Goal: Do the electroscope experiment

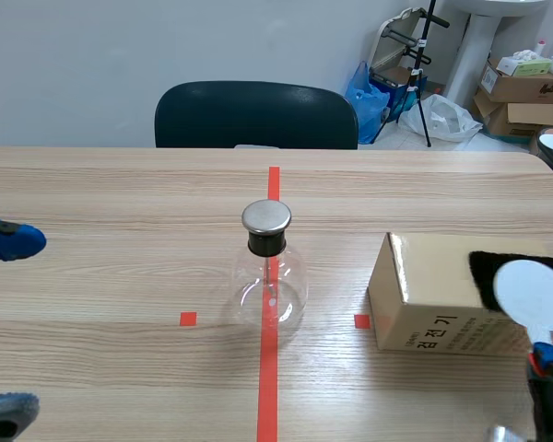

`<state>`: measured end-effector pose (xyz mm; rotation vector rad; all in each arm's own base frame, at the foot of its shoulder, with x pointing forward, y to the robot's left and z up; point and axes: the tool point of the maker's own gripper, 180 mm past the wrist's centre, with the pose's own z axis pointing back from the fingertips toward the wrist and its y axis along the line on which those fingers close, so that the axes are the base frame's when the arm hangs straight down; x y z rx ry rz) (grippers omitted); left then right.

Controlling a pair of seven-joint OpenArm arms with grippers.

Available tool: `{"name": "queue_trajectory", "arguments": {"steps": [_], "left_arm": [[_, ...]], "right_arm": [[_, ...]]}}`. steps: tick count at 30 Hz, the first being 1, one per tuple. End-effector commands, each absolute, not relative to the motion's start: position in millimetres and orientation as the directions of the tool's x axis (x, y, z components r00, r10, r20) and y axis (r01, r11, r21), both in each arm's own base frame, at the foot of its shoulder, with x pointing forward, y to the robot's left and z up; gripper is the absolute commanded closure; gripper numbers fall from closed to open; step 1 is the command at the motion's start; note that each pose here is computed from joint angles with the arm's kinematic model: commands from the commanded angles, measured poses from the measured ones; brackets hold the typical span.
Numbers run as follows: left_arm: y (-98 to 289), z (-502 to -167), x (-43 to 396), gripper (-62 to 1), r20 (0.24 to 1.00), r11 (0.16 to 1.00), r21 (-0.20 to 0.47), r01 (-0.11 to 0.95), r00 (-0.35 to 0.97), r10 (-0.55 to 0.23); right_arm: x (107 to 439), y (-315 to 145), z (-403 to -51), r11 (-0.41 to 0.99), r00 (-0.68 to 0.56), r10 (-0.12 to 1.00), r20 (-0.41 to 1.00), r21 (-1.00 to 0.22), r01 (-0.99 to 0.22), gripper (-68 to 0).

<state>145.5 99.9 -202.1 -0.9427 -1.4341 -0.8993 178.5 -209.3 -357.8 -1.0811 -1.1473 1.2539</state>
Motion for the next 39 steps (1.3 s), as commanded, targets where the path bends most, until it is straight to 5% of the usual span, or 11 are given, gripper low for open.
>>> {"name": "queue_trajectory", "arguments": {"steps": [1, 4, 8, 13, 17, 22, 26, 31, 36, 39], "left_arm": [[98.6, -198.6, 145.5, -62.3, 0.996, 0.385, 0.018, 0.923, -0.048, 0.069], [97.5, -201.8, 143.3, -62.3, 0.998, 0.373, 0.028, 0.928, -0.05, 0.05], [97.3, -202.2, 143.0, -62.3, 0.998, 0.371, 0.029, 0.928, -0.051, 0.047], [97.3, -202.2, 143.0, -62.3, 0.998, 0.371, 0.029, 0.928, -0.051, 0.047], [97.3, -202.4, 143.0, -62.3, 0.998, 0.371, 0.03, 0.928, -0.05, 0.046], [97.3, -202.4, 143.0, -62.3, 0.998, 0.371, 0.029, 0.928, -0.05, 0.046], [97.3, -202.4, 143.0, -62.3, 0.998, 0.371, 0.03, 0.928, -0.05, 0.046], [97.3, -202.4, 143.0, -62.3, 0.998, 0.371, 0.029, 0.928, -0.05, 0.046], [97.3, -202.3, 143.1, -62.3, 0.998, 0.371, 0.03, 0.928, -0.051, 0.046], [97.3, -202.4, 143.0, -62.3, 0.998, 0.371, 0.03, 0.928, -0.05, 0.046]], "right_arm": [[179.0, -207.0, -349.2, -0.01, -0.086, 0.996, -0.002, -0.996, -0.093, -0.9], [175.0, -178.6, -349.8, -0.011, -0.242, 0.97, 0.013, -0.995, -0.097, -0.9], [178.2, -214.4, -346.4, 0.004, -0.042, 0.999, 0.007, -0.997, -0.078, -0.9], [175.1, -175.2, -347.0, -0.014, -0.265, 0.964, 0.008, -0.997, -0.081, -0.9], [177.3, -213.0, -345.0, 0.003, -0.056, 0.998, 0.007, -0.997, -0.072, -0.9], [172.5, -170.2, -346.4, -0.018, -0.293, 0.956, 0.005, -0.997, -0.077, -0.9], [176.7, -209.2, -345.4, 0.006, -0.073, 0.997, 0.011, -0.997, -0.073, -0.9], [170.9, -168.7, -347.9, -0.021, -0.296, 0.955, 0.005, -0.996, -0.083, -0.9], [175.7, -208.2, -347.4, -0.008, -0.08, 0.997, -0.001, -0.997, -0.083, -0.9], [170.2, -173.3, -349.0, -0.021, -0.271, 0.963, 0.004, -0.996, -0.089, -0.9]]}}
